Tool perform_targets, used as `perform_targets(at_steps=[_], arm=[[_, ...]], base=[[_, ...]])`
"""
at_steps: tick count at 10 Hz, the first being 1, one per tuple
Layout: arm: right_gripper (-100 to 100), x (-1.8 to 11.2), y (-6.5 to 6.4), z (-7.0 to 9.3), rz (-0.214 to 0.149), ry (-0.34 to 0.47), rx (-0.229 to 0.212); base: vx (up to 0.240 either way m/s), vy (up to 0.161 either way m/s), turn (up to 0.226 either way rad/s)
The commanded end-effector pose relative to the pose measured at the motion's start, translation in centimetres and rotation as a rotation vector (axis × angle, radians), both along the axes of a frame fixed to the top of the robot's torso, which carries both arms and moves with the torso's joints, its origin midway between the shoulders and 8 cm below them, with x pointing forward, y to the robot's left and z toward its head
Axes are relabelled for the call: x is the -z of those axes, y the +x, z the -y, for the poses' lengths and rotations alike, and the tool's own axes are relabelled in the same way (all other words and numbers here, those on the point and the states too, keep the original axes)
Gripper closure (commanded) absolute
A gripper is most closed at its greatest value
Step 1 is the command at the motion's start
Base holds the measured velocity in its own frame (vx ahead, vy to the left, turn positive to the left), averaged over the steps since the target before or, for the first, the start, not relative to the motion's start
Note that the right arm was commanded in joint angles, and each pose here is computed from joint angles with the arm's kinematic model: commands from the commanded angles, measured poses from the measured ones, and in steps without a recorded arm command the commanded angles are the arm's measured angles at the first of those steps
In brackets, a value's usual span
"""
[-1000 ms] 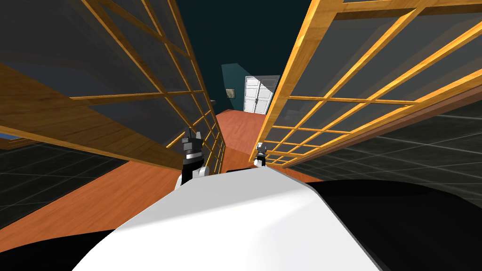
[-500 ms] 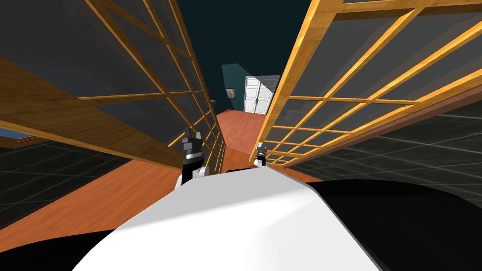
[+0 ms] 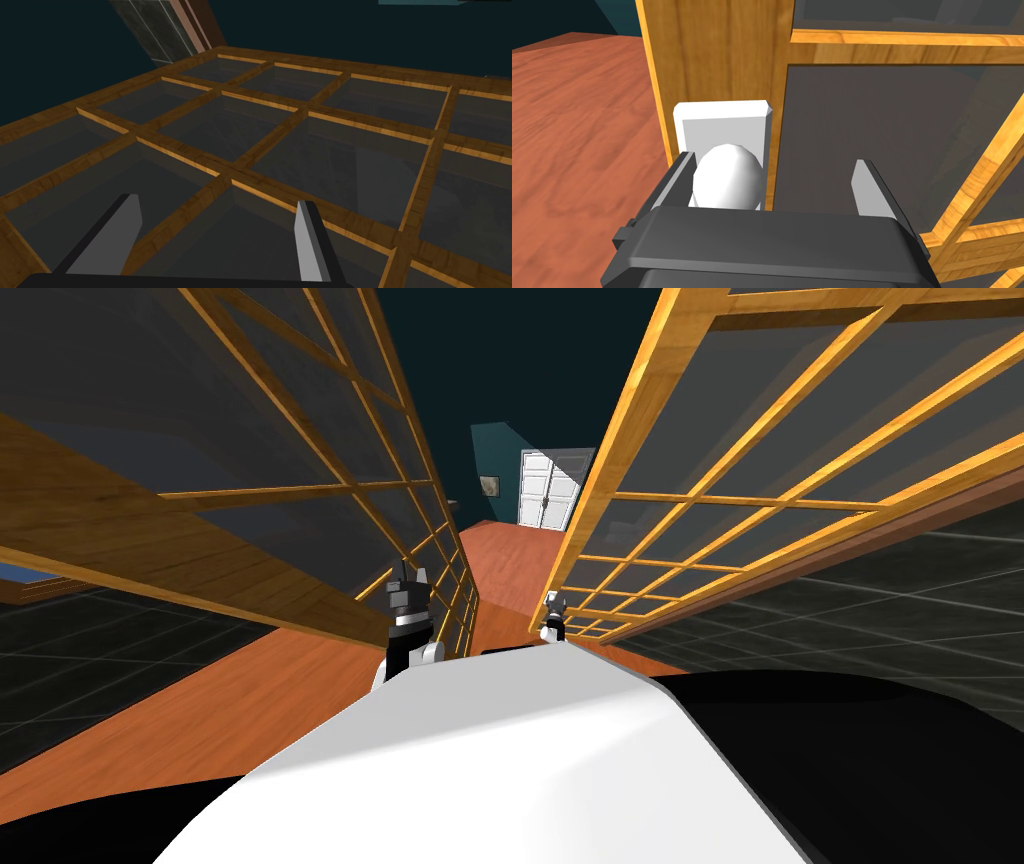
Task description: Pull the door open
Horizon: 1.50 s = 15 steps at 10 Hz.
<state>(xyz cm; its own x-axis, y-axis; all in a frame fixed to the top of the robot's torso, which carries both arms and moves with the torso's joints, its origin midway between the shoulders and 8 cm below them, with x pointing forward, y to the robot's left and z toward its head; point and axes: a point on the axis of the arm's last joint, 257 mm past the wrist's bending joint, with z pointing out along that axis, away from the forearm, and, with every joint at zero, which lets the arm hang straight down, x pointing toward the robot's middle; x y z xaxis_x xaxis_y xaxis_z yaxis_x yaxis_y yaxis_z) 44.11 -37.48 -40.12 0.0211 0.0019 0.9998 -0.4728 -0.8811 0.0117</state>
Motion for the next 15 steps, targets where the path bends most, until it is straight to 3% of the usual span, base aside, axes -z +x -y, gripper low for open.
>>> perform_targets(at_steps=[1, 2, 4, 9, 10, 15], arm=[[100, 0.1, -1.3, 2.9, -0.003, -0.025, 0.047], [100, -1.0, -0.7, 2.8, 0.026, -0.025, 0.045], [100, 0.1, -1.3, 2.9, -0.003, -0.025, 0.047], [100, 0.1, -1.3, 2.9, -0.003, -0.025, 0.047], [100, 0.1, 0.1, 0.3, 0.009, 0.0, -0.015], [100, 0.0, 0.0, 0.8, 0.016, -0.002, -0.034]], base=[[-0.021, -0.003, -0.016], [-0.013, 0.011, -0.03], [0.004, 0.005, 0.026], [-0.001, -0.002, -0.008], [-0.134, 0.012, 0.098], [-0.149, -0.004, 0.045]])
